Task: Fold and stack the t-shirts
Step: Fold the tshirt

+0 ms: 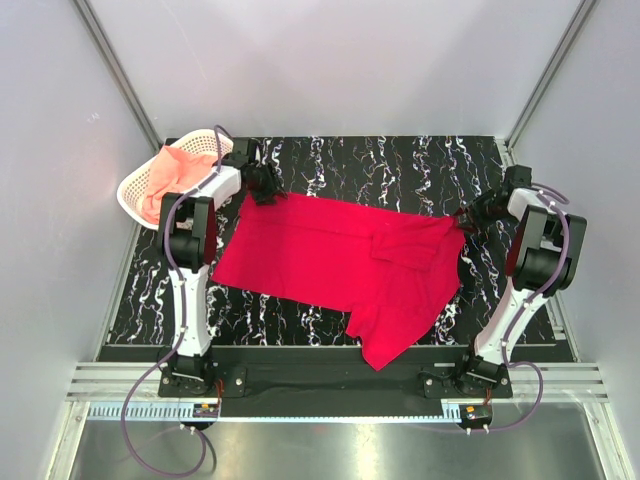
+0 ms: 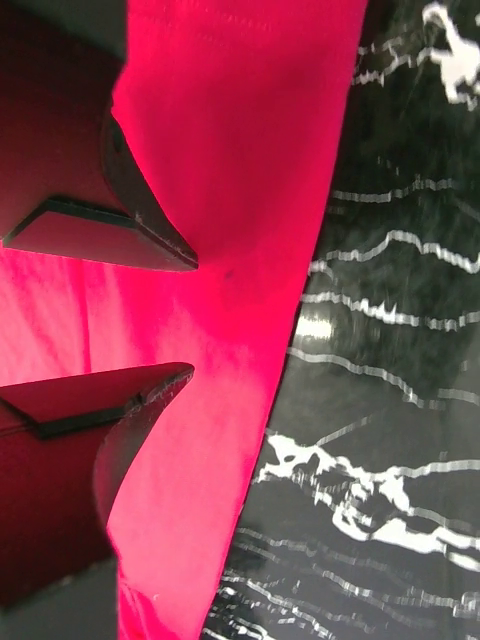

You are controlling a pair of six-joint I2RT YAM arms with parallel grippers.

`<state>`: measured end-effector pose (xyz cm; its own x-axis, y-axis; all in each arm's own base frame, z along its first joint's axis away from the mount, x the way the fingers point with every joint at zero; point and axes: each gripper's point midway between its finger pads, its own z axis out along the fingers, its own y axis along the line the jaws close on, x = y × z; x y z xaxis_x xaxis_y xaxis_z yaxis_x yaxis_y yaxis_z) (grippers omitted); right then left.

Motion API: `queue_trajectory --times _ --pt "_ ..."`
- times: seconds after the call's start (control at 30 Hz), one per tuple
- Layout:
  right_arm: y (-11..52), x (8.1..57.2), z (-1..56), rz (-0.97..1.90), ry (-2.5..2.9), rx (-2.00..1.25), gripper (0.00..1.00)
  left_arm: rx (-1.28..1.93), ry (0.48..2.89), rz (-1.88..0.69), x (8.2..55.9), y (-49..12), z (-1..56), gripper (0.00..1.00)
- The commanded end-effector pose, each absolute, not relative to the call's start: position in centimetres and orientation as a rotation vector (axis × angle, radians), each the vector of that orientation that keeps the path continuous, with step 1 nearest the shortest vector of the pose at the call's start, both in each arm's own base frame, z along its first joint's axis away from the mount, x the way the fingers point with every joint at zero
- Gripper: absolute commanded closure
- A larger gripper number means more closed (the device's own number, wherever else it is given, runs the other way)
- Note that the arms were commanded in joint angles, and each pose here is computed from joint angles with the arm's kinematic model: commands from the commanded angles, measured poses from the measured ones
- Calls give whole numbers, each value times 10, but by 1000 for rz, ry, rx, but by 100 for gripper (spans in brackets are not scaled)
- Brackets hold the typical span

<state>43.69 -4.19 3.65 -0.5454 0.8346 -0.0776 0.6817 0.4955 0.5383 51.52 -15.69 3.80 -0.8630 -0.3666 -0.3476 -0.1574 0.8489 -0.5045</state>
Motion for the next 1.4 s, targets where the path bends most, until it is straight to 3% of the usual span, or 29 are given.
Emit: queue_trajectory --times 0.0,0.07,0.1,0.23,0.87,1.0,1.13,1.27,1.37 --pt "-42 449 39 679 2382 1260 60 -418 2552 -641 531 -148 45 53" --pt "-41 448 37 683 2382 1275 66 -454 2570 -636 531 -143 41 53" --pt "-40 448 37 687 2380 1281 79 -470 2590 -639 531 -143 31 54" --pt "-47 439 36 606 2394 1310 100 -523 2609 -648 533 -138 24 53" --pt "-72 436 17 438 2425 1286 100 -502 2644 -710 520 -139 14 50" --pt "-76 440 28 422 2471 1199 93 -477 2606 -734 521 -143 36 46" --pt "-80 436 41 376 2518 1146 67 -456 2573 -754 519 -146 59 40" --pt "-80 425 72 336 2526 1107 64 -430 2556 -785 511 -154 82 38" --pt "-67 409 88 324 2557 1080 55 -401 2544 -787 500 -160 98 37"
